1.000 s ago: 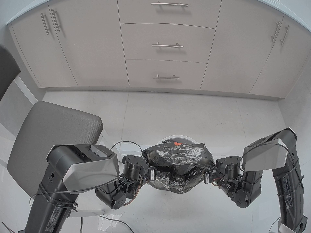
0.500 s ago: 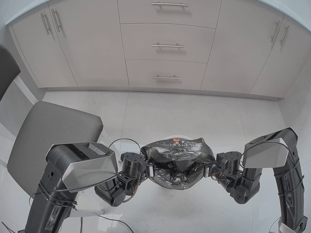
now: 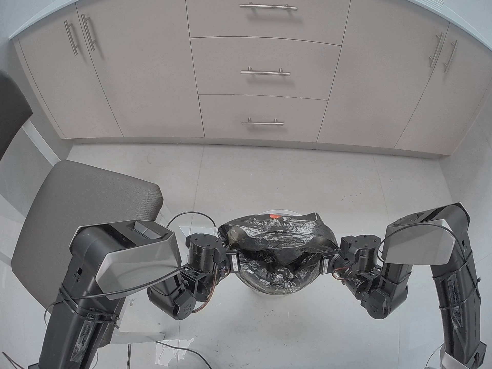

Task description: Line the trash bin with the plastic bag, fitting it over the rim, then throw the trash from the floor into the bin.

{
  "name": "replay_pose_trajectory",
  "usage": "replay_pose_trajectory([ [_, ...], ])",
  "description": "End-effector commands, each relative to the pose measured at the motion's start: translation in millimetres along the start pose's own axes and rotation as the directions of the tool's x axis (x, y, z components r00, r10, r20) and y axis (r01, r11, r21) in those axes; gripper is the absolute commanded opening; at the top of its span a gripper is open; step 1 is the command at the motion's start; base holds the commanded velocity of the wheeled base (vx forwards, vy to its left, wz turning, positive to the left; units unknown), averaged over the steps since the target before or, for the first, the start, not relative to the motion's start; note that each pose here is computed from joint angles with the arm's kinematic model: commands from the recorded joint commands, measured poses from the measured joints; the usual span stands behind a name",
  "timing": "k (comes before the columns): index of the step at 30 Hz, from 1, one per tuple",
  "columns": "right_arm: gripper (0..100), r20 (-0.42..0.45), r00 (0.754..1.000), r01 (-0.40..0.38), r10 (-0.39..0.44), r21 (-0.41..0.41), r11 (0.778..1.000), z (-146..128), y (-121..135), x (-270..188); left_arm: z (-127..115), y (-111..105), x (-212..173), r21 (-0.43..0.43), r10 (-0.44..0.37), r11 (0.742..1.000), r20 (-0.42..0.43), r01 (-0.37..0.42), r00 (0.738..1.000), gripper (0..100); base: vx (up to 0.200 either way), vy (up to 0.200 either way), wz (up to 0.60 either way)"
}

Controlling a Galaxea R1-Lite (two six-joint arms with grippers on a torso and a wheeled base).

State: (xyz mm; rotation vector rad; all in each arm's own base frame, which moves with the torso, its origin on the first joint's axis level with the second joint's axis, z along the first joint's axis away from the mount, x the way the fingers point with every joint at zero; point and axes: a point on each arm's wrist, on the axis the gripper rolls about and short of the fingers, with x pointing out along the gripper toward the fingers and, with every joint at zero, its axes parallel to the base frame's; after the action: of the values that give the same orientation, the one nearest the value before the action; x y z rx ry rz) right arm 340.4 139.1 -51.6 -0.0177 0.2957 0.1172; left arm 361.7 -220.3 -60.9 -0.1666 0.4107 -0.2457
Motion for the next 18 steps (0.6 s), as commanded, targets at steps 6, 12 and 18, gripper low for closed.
replay_pose_trajectory([
  [6, 0, -0.001, 1.0, -0.003, 0.003, 0.0, 1.0, -4.6, 0.0, 0.7, -2.3, -0.7, 0.3, 0.002, -0.001, 1.0, -0.004, 0.001, 1.0, 0, 0.0, 0.0, 0.0],
  [12, 100, -0.009, 1.0, -0.003, 0.003, -0.006, 1.0, -7.5, 0.3, 0.4, -3.5, -0.3, 0.6, 0.003, 0.0, 1.0, -0.007, 0.0, 1.0, 0, 0.0, 0.0, 0.0],
  [18, 100, -0.004, 1.0, -0.004, 0.004, -0.003, 1.0, -5.2, 0.4, 0.0, -4.0, -0.2, 0.7, 0.003, 0.0, 1.0, -0.007, 0.0, 1.0, 0, 0.0, 0.0, 0.0],
])
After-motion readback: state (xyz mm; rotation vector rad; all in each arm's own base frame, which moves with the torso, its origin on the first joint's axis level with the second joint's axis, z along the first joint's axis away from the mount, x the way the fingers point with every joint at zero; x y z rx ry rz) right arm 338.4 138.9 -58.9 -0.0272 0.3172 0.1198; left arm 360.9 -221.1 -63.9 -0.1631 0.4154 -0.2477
